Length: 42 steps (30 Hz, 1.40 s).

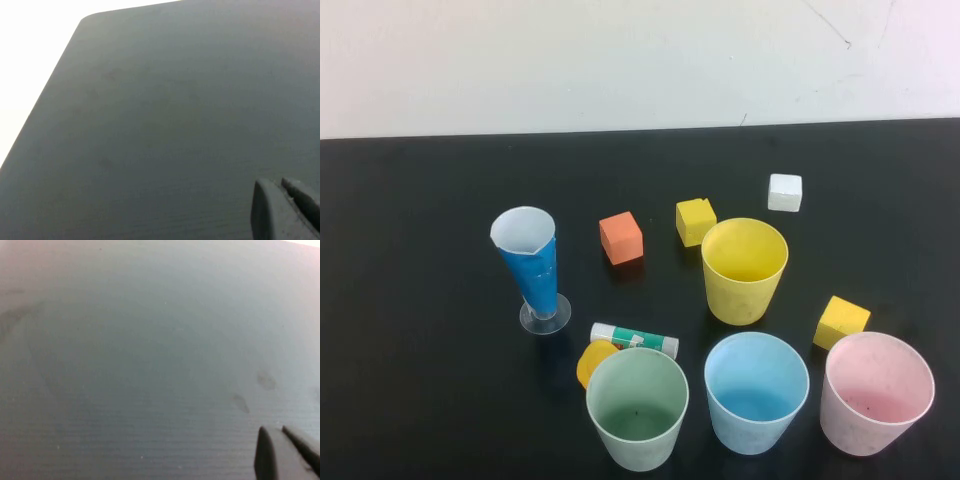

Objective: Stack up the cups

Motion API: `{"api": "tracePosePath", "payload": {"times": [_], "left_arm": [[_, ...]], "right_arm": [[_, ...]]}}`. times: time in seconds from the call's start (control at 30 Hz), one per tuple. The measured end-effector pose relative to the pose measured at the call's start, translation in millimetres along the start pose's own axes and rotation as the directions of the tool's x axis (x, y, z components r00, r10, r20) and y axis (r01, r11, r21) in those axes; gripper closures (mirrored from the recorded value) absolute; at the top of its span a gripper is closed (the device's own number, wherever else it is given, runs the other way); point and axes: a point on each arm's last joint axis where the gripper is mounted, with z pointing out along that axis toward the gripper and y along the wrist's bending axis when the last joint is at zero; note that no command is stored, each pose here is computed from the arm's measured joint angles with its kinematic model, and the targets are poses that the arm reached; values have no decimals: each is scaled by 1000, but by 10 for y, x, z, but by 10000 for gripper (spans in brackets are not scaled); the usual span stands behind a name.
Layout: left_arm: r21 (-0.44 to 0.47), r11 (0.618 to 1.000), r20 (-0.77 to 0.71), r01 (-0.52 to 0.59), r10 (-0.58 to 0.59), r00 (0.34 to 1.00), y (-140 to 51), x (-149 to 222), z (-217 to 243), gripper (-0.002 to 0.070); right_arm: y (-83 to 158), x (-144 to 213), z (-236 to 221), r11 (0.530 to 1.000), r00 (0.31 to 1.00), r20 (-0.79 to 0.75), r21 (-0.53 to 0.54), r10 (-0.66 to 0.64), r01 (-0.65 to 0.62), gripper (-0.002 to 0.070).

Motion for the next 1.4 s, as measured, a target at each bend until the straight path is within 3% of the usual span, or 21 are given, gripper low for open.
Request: {"api": "tracePosePath", "payload": {"times": [1.03, 1.27, 1.4], "left_arm": [[0, 1000, 0, 0, 0, 1000, 0, 0, 0, 675], [0, 1000, 0, 0, 0, 1000, 0, 0, 0, 675], [0, 1000, 0, 0, 0, 1000, 0, 0, 0, 675]], "right_arm": [[1, -1, 4, 1000, 1000, 9, 0, 0, 0, 678], [65, -65, 4, 980, 980, 78, -99, 182, -174, 678], [103, -81, -2, 943, 950, 69, -158, 305, -292, 678]]}}
